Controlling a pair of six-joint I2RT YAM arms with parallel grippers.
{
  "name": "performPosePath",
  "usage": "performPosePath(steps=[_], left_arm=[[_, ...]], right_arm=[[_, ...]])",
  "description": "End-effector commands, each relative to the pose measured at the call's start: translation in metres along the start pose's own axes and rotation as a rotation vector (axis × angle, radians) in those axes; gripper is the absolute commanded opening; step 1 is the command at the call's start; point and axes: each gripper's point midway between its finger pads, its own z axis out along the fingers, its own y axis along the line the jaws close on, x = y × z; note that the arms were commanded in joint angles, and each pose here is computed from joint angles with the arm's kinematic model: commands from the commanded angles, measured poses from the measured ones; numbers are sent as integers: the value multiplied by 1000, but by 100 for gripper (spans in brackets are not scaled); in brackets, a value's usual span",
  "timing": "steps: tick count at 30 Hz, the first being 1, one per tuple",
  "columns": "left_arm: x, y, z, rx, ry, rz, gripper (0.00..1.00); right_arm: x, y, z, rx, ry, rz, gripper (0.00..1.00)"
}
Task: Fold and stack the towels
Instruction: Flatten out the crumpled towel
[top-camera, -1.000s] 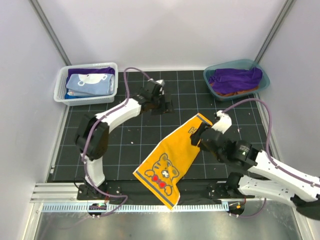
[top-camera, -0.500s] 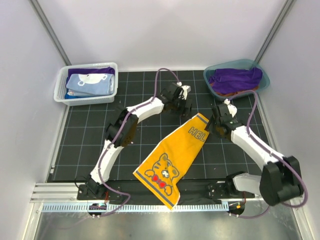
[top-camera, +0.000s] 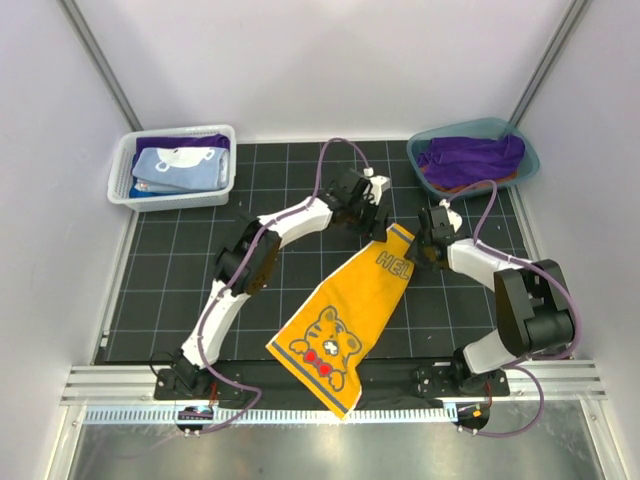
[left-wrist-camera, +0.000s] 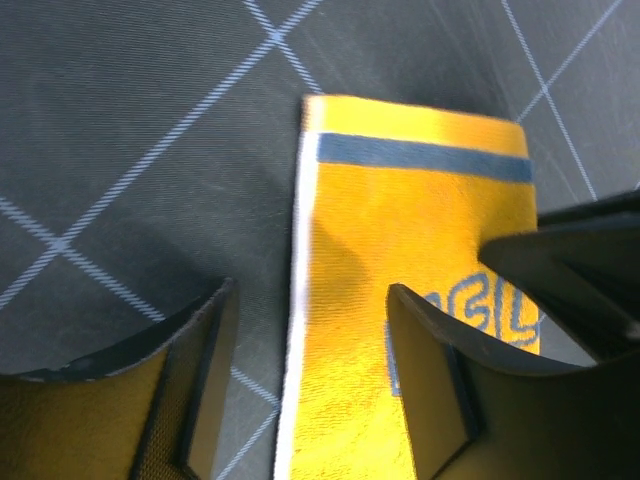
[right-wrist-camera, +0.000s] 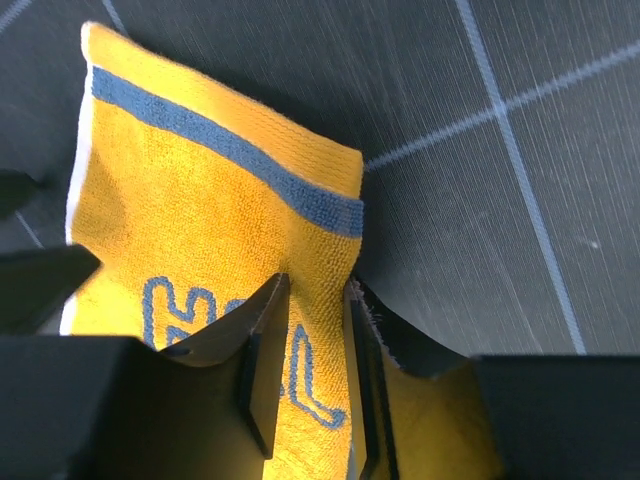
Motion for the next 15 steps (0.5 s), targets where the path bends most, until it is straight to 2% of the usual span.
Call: performPosePath(steps=[1, 5, 6, 8, 12, 14, 15], left_arm=[[65, 5, 22, -3, 182, -20, 63], [75, 7, 23, -30, 201, -16, 51], [75, 9, 22, -45, 199, -22, 42], [71, 12, 17, -71, 186, -23, 34], [56, 12, 9, -110, 145, -24, 9], [42, 8, -1, -125, 108, -30, 0], [37, 4, -6, -129, 94, -36, 0]], right_arm=[[-1, 1, 10, -6, -4, 2, 33], [-2, 4, 12, -14, -5, 3, 31], [-4, 5, 12, -16, -10, 2, 30], [-4, 4, 12, -13, -10, 0, 30], [-9, 5, 9, -9, -22, -9, 28], [-12, 4, 5, 0, -31, -14, 28], [-18, 7, -1, -10, -50, -18, 28]])
